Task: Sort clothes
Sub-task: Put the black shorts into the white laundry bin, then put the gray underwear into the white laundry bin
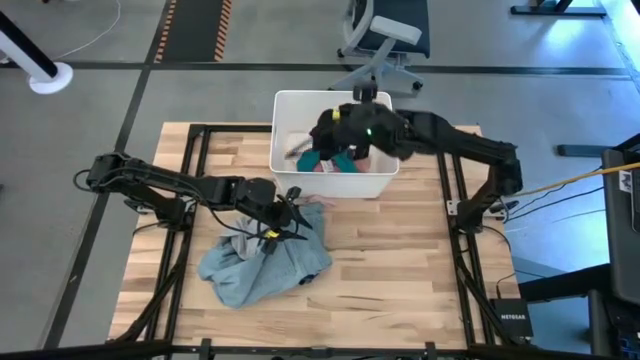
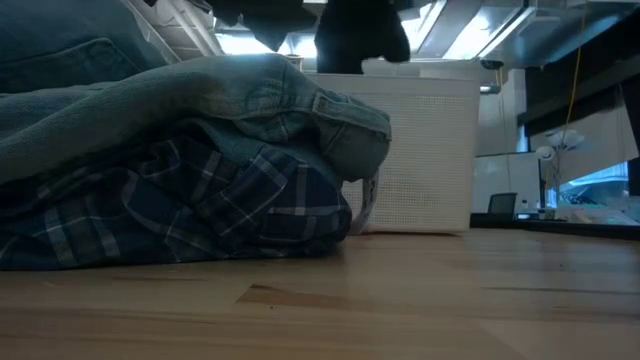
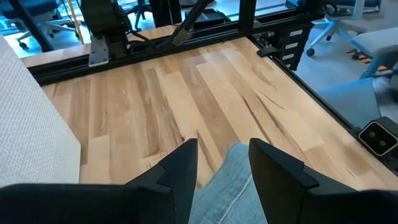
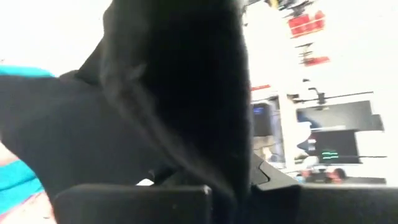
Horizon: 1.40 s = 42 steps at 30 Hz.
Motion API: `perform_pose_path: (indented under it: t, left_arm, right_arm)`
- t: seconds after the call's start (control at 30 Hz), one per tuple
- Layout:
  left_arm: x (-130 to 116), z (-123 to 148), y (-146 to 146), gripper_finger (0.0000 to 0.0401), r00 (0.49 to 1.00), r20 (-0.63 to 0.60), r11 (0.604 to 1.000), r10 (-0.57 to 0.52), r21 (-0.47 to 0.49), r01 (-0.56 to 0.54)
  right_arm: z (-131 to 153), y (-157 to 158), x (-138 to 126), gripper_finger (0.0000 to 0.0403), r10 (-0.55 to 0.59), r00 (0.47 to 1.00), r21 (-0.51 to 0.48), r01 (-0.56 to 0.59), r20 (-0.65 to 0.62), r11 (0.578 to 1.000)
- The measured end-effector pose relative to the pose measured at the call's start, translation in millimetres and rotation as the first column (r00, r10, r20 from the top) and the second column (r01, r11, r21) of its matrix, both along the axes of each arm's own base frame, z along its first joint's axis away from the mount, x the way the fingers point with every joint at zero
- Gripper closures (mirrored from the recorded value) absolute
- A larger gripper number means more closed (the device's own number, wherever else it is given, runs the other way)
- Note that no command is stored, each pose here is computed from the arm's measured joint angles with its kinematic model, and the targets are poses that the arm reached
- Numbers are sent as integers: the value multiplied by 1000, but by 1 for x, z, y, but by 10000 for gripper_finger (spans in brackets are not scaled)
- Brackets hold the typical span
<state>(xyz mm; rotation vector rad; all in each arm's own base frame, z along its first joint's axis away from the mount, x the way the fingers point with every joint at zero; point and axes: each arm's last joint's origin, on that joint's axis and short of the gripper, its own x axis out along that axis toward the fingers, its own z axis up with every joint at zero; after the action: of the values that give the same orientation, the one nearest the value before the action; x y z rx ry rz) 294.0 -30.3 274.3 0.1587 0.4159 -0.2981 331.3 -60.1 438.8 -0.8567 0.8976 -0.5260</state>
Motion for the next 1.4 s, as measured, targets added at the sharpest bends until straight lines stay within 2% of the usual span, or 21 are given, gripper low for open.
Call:
perform_pose_path:
  t: [0.13, 0.27, 0.4, 0.57, 0.67, 0.83, 1.03, 1.27, 1.4]
  left_arm:
    - [0, 0, 0, 262, 1000, 0, 1000, 0, 0, 0]
    - [0, 0, 0, 262, 1000, 0, 1000, 1, 0, -1]
    - [0, 0, 0, 262, 1000, -1, 1000, 1, 0, -1]
    - [0, 0, 0, 262, 1000, 0, 1000, -1, 4, 1]
    - [0, 0, 0, 262, 1000, 0, 1000, -1, 4, 1]
    - [0, 0, 0, 262, 1000, -1, 1000, 0, 0, 0]
    - [0, 0, 0, 262, 1000, -2, 1000, 2, -3, -2]
    - [0, 0, 0, 262, 1000, -5, 1000, 7, -15, -7]
    - [0, 0, 0, 262, 1000, 0, 1000, 10, 4, -10]
  right_arm:
    - [-8, -25, 2, 363, 11, 1000, 78, -10, -11, 997]
    - [-14, -38, 4, 304, -5, 1000, 97, 8, -31, 995]
    - [-18, -37, 0, 235, 0, 997, 129, 11, -80, 992]
    - [-28, -31, -14, 187, 38, 981, 280, 17, -189, 960]
    - [-35, -22, -22, 179, 54, 959, 334, 43, -277, 942]
    - [-35, -4, -26, 178, 23, 941, 277, 77, -339, 958]
    - [-36, 24, -31, 178, 82, 915, 291, 40, -394, 956]
    - [-36, 53, -30, 178, 134, 922, 323, -11, -364, 946]
    - [-38, 87, -28, 178, 198, 933, 375, -75, -301, 924]
